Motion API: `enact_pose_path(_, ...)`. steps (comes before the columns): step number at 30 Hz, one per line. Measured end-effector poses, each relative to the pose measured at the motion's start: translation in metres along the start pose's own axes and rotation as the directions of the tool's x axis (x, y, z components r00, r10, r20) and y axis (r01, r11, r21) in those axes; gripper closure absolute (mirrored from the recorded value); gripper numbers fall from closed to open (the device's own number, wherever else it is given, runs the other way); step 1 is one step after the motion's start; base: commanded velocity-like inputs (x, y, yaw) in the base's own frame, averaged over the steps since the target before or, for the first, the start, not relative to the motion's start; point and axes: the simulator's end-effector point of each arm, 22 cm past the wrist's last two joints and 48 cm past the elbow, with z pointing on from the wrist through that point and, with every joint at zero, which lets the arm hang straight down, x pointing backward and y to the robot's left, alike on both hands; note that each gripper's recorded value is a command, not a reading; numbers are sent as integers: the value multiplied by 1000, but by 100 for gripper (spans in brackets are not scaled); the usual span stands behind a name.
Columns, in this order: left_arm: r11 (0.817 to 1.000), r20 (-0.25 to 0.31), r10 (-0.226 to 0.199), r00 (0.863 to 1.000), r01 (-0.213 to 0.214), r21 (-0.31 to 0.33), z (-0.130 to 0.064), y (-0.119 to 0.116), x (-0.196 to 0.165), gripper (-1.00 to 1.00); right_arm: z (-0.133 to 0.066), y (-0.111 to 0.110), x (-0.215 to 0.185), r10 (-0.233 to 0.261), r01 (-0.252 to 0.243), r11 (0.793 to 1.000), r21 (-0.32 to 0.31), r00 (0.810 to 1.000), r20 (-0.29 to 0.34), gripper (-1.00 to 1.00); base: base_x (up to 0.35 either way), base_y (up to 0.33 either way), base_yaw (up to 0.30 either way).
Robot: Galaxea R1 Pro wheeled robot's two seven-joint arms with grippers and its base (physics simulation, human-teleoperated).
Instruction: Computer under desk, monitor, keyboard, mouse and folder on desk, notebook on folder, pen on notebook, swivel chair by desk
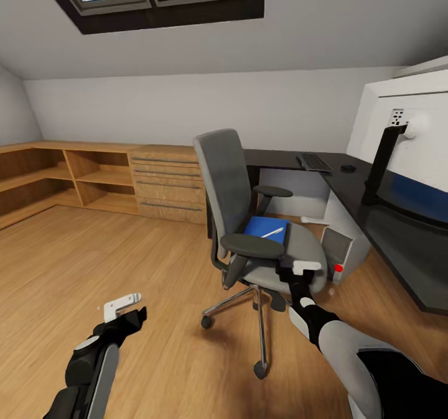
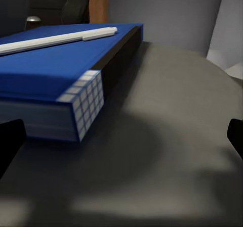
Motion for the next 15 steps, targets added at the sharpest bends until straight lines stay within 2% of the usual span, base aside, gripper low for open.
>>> enact_pose_path(4,998,-4,-52,999,52,-37,2,24,0,-100,0,-3,2,18,-18,1000,15,1000,-9,-100,0,0,-2)
enact_pose_path(5,995,-8,-93,996,93,-43,3,33,0,-100,0,-10,5,57,-56,997,44,998,-20,-100,0,0,0)
enact_pose_path(8,991,-11,-130,991,129,-37,4,37,1,-100,0,-18,8,103,-100,992,78,994,-29,-100,0,0,0)
enact_pose_path(11,988,-9,-149,989,148,-40,4,44,0,-100,0,-27,9,148,-144,983,109,988,-30,-100,0,0,0)
enact_pose_path(15,985,-4,-163,987,163,-57,5,57,-2,-100,0,-31,10,175,-170,977,127,984,-28,-100,0,0,0)
